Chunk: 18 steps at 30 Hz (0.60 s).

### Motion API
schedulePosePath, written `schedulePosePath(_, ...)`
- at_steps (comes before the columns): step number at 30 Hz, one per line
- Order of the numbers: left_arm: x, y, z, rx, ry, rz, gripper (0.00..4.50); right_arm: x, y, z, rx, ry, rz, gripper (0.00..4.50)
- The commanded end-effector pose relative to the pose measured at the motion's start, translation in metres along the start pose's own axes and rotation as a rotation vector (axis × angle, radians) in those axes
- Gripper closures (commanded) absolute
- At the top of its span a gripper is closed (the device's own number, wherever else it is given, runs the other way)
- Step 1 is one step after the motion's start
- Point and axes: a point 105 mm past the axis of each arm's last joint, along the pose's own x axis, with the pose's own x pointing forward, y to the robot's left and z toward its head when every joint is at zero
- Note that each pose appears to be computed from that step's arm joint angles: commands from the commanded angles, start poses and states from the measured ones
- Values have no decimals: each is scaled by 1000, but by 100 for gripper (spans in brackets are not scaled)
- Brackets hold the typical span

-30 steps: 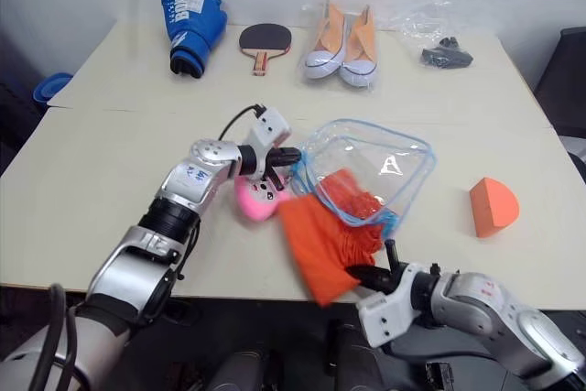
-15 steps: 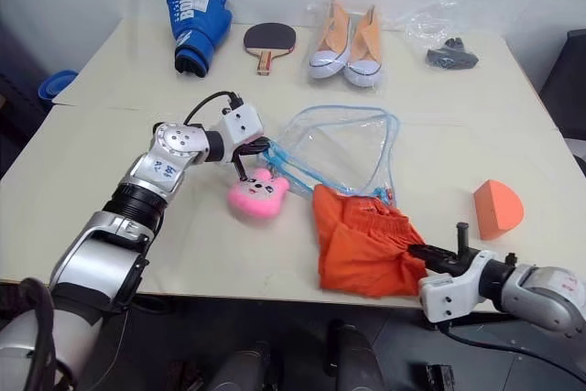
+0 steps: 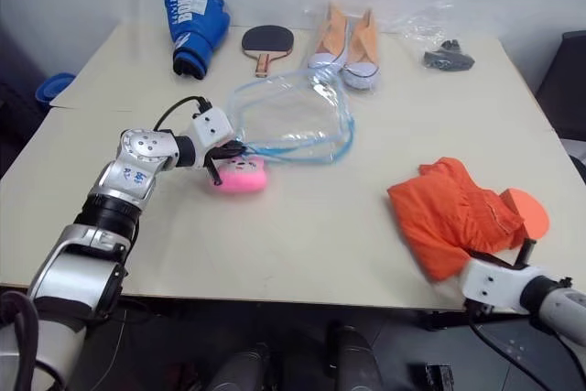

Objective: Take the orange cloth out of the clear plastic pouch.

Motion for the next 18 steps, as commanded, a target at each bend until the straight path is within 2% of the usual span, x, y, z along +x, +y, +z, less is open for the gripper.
schedulePosePath(1,-5,-18,19,100,-49,-121,450,9,-7,19,56,-31,-37,445)
schedulePosePath(5,-11,-19,8,182,41,-133,450,17,-20,1,60,90,-115,445)
schedulePosePath(10,-16,-5,-9,192,132,-62,450,22,-16,-8,-20,155,-80,445)
schedulePosePath(11,-16,-4,-10,182,134,-60,450,22,-14,-11,-15,164,-77,422)
schedulePosePath(14,-17,-10,-7,124,93,-92,387,24,-14,-8,22,138,-84,345)
schedulePosePath(18,-21,-15,13,74,-14,-139,260,19,-20,4,56,96,-87,202)
